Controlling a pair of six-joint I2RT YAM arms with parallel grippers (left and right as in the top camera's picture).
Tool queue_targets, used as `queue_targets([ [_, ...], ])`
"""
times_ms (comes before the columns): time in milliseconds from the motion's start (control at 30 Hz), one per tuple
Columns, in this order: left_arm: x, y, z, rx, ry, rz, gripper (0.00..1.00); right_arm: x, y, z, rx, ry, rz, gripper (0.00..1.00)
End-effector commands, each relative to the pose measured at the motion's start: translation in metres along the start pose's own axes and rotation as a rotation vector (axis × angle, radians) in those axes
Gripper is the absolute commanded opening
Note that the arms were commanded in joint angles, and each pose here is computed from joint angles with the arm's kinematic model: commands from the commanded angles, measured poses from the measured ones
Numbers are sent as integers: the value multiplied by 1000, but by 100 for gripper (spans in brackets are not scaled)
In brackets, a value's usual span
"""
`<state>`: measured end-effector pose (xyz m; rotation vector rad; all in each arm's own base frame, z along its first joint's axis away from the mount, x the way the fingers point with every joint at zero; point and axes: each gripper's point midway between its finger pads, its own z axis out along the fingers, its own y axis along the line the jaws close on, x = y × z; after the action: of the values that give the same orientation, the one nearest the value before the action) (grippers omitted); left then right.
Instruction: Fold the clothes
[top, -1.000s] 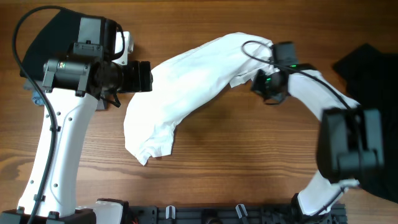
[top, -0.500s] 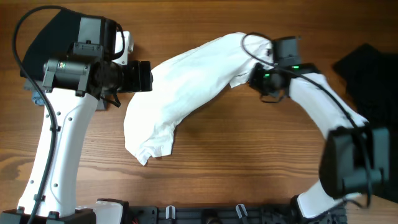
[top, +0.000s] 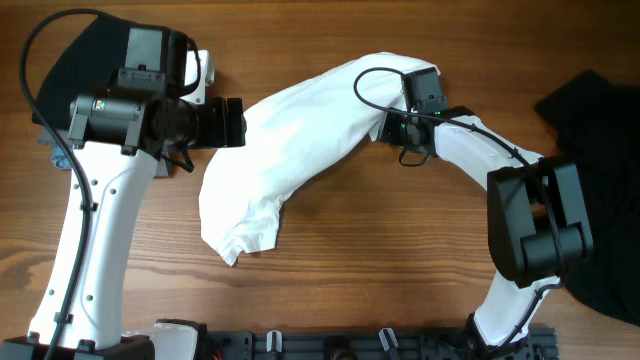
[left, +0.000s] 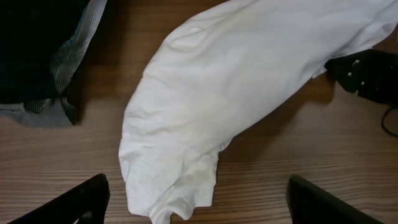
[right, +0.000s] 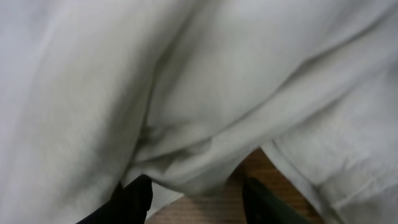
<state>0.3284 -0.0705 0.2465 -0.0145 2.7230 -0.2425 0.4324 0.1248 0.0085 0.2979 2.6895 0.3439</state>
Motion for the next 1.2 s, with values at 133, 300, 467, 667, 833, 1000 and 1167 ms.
queue_targets([
  [133, -4, -4, -4, 13, -15, 20, 90, -5, -9, 24, 27, -35, -32, 54],
  [300, -4, -4, -4, 13, -15, 20, 90, -9, -13, 9, 38, -33, -29, 5],
  [467, -4, -4, -4, 13, -15, 20, 91, -33, -33, -56, 123, -83, -66, 4],
  [667, -3, -4, -4, 17, -12, 20, 92, -76, -75, -170, 292, -307, -66, 4],
  [833, 2, -3, 1, 14, 17, 13, 92, -86, -114, -221, 368, -400, 17, 18],
  [1000, 25, -13, 27, 84, 126, 1, 92, -66, -125, -215, 384, -305, 37, 72],
  [1167, 59, -34, 67, 174, 231, 29, 92, -63, -119, -210, 342, -288, 54, 80],
])
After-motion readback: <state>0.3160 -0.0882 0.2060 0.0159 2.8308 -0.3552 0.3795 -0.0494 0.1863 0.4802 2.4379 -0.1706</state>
